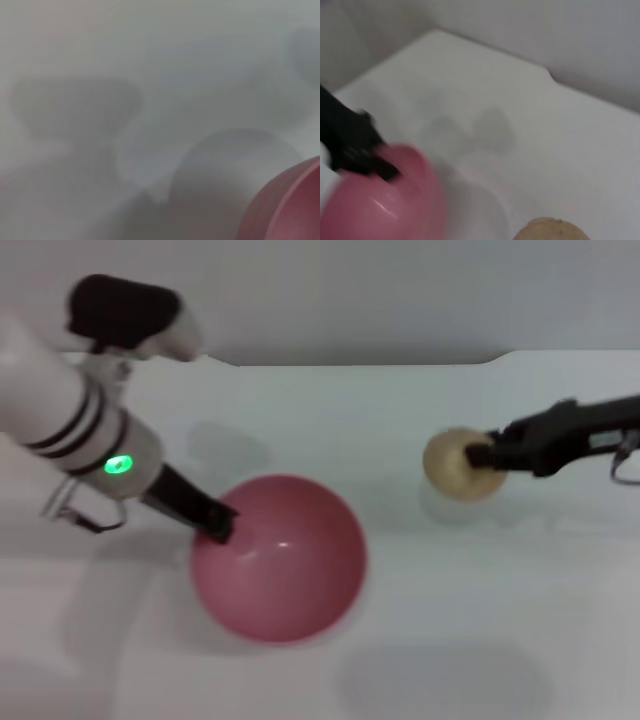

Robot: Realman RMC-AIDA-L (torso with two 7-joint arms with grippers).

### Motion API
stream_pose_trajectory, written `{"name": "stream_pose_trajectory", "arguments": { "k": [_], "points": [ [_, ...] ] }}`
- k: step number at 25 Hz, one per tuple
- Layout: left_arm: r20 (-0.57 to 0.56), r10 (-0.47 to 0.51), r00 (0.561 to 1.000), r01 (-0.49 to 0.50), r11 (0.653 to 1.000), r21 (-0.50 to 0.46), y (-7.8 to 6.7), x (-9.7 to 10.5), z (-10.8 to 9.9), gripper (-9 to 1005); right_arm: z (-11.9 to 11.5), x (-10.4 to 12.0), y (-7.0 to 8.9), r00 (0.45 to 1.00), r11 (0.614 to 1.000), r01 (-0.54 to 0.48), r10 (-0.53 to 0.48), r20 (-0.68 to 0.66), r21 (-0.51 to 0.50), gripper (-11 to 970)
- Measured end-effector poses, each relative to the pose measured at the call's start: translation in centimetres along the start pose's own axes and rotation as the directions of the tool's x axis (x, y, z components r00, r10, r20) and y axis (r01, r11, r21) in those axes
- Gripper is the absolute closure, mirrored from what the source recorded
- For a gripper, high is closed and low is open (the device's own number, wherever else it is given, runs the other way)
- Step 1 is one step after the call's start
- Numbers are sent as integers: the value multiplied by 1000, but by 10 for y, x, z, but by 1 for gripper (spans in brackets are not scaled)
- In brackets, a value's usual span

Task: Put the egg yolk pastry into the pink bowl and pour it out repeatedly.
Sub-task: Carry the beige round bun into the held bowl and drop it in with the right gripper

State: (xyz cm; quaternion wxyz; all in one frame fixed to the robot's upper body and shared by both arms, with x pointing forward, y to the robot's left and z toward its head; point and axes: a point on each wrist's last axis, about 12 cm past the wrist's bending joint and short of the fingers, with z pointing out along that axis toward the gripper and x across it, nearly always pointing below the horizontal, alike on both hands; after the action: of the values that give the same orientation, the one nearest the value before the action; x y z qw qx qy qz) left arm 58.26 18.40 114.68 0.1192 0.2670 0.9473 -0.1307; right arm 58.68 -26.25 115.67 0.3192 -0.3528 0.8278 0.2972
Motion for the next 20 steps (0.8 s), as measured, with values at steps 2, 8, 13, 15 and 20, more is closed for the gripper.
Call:
{"name": "stream_pose_trajectory", "arguments": {
  "k": [2, 8, 13, 15, 20],
  "points": [
    [1, 35, 999, -35, 999, 11, -9, -11, 4, 996, -11, -11, 7, 998, 999, 33, -32, 54, -23, 747],
    [43, 90, 995, -91, 995, 34, -28, -36, 12, 997, -8, -34, 35, 972, 972, 183, -156, 176, -149, 794],
    [77, 104, 992, -109, 992, 58, -34, -43, 11, 997, 37, -34, 55, 976, 935, 218, -211, 55, -281, 837],
    [81, 106, 991, -111, 992, 58, -33, -44, 10, 997, 51, -33, 60, 975, 926, 216, -222, 15, -311, 844],
    [83, 101, 991, -106, 993, 55, -28, -41, 9, 997, 58, -36, 60, 975, 935, 209, -223, -17, -285, 835]
  ]
}}
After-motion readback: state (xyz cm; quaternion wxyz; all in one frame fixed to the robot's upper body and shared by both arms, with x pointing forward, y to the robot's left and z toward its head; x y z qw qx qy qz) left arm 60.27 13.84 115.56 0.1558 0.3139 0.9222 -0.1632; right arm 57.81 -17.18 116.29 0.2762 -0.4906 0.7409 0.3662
